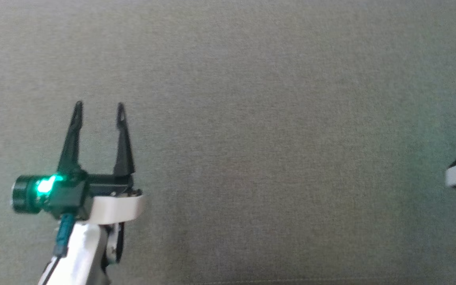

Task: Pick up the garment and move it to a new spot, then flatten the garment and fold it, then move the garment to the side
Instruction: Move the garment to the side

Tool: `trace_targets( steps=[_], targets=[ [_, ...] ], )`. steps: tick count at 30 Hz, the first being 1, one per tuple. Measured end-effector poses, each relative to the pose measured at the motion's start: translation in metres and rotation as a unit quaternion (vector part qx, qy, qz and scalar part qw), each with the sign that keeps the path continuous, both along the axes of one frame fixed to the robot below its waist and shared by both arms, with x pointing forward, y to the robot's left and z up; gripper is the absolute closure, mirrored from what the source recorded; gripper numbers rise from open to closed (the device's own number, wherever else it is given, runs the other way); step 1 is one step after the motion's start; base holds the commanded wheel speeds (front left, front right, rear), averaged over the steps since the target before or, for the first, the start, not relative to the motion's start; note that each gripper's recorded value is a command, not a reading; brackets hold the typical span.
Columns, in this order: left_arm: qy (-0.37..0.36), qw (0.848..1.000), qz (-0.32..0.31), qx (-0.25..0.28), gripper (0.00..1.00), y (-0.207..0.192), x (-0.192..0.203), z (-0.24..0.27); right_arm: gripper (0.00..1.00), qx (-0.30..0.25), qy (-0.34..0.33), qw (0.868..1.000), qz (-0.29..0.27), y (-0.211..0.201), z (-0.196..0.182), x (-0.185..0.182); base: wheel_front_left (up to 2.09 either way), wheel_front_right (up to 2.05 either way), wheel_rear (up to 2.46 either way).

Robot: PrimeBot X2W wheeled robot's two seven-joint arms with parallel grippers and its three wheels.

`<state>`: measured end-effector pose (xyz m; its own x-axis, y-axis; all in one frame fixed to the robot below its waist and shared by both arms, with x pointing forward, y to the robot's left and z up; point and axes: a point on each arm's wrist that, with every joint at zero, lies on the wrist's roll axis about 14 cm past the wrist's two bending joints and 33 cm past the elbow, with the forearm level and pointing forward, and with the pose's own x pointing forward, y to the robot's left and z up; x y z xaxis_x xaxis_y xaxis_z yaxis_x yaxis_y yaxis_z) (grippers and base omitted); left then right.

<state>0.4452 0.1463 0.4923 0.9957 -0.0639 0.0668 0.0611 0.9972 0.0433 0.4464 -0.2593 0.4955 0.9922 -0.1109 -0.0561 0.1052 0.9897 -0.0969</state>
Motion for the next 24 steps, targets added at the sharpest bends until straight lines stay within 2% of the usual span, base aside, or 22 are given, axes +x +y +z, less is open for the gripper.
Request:
trace_targets(
  steps=[4,11,15,24],
  targets=[
    [0.006,0.999,0.038,0.008,0.0,0.03,-0.016,0.0,0.0,0.031,-0.022,0.998,0.043,0.039,0.013,-0.007,0.0,0.0,0.0],
    [0.054,0.997,0.06,0.016,0.0,0.052,-0.049,-0.025,0.0,0.064,-0.015,0.993,0.093,0.08,0.015,-0.029,0.0,0.0,0.0],
    [0.083,0.995,0.058,0.018,0.0,0.056,-0.071,-0.04,0.0,0.079,-0.001,0.991,0.107,0.093,0.009,-0.051,0.0,0.0,0.0],
    [0.097,0.994,0.052,0.007,0.0,0.053,-0.101,-0.045,0.0,0.105,-0.001,0.988,0.111,0.098,0.012,-0.09,0.0,0.0,0.0]
  ],
)
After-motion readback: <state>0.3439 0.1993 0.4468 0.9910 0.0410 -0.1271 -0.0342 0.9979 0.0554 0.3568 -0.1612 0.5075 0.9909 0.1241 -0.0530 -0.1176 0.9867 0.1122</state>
